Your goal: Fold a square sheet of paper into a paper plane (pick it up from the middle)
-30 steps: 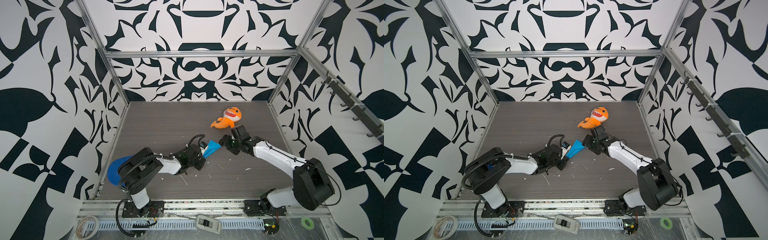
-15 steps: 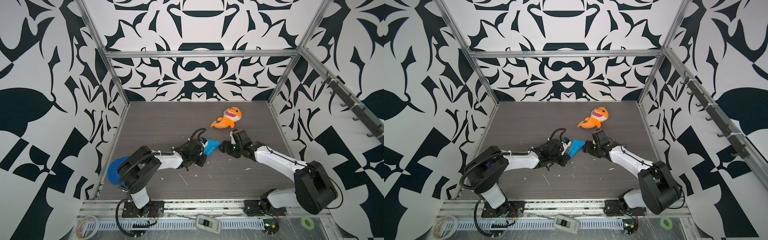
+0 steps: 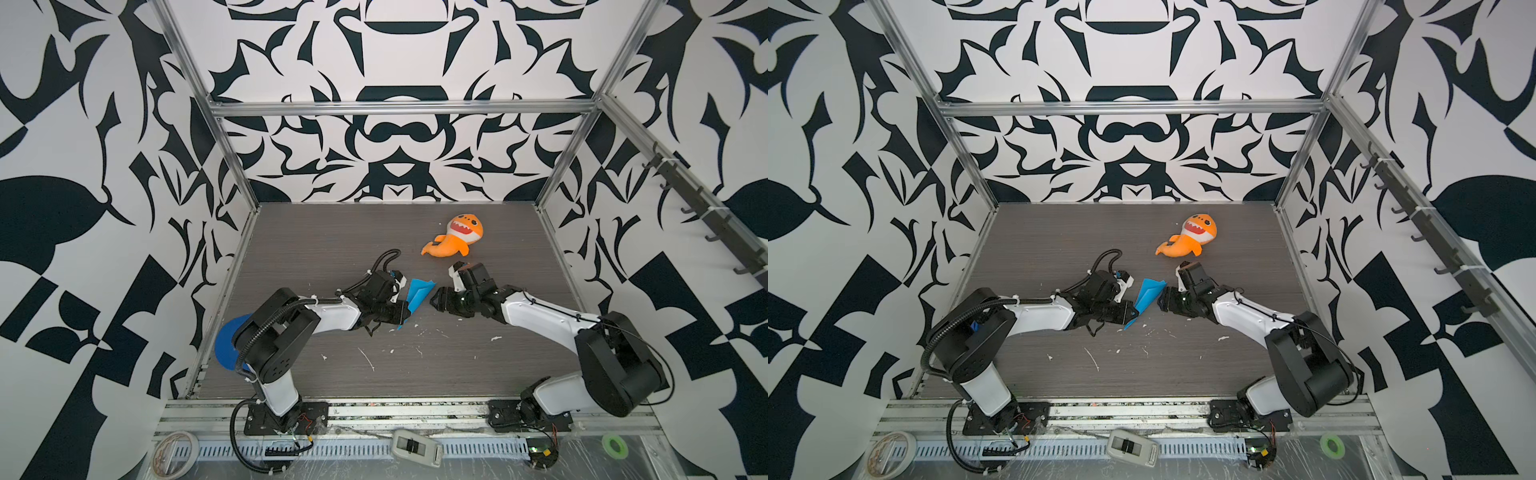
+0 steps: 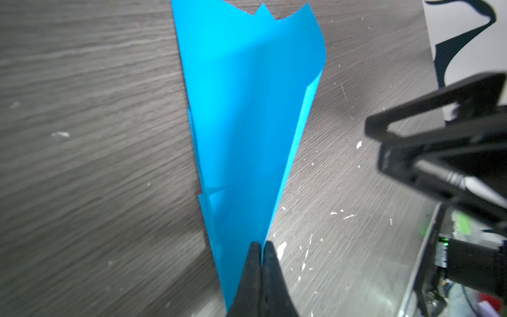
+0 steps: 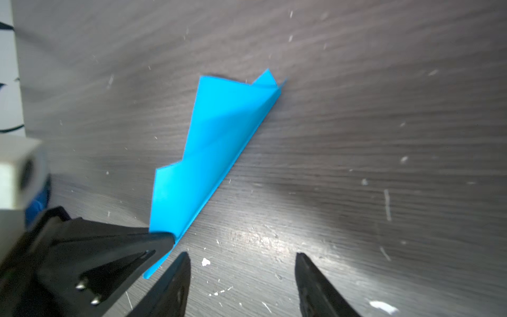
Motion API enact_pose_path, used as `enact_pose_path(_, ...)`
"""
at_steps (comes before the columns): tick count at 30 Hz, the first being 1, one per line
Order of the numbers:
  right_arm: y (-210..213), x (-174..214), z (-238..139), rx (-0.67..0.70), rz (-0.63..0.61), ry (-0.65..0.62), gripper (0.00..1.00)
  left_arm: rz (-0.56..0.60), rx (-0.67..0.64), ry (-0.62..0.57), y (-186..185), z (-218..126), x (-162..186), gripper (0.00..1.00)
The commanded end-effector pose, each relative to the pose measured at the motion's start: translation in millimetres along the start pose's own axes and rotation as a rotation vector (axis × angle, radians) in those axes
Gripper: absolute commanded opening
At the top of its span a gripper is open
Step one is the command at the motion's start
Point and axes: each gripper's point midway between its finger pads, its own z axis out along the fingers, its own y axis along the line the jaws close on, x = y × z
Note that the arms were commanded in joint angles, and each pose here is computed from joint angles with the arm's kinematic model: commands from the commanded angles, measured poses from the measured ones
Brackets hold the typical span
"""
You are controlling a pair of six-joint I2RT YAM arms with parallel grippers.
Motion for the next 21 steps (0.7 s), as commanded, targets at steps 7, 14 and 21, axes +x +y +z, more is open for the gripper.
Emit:
enact_pose_path(7, 34, -8, 13, -0.035, -0.153, 0.015, 0.62, -0.174, 0.051, 0.029, 11, 2, 3, 0.03)
enact_pose_path(14, 43, -12, 23, -0.048, -0.187, 0.035, 0.58, -0.281, 0.050, 0.032, 24, 4, 2, 0.03)
enact_pose_path(21, 48, -12, 31, -0.056, -0.217, 0.068, 0.57, -0.331, 0.069, 0.021, 27, 5, 0, 0.02)
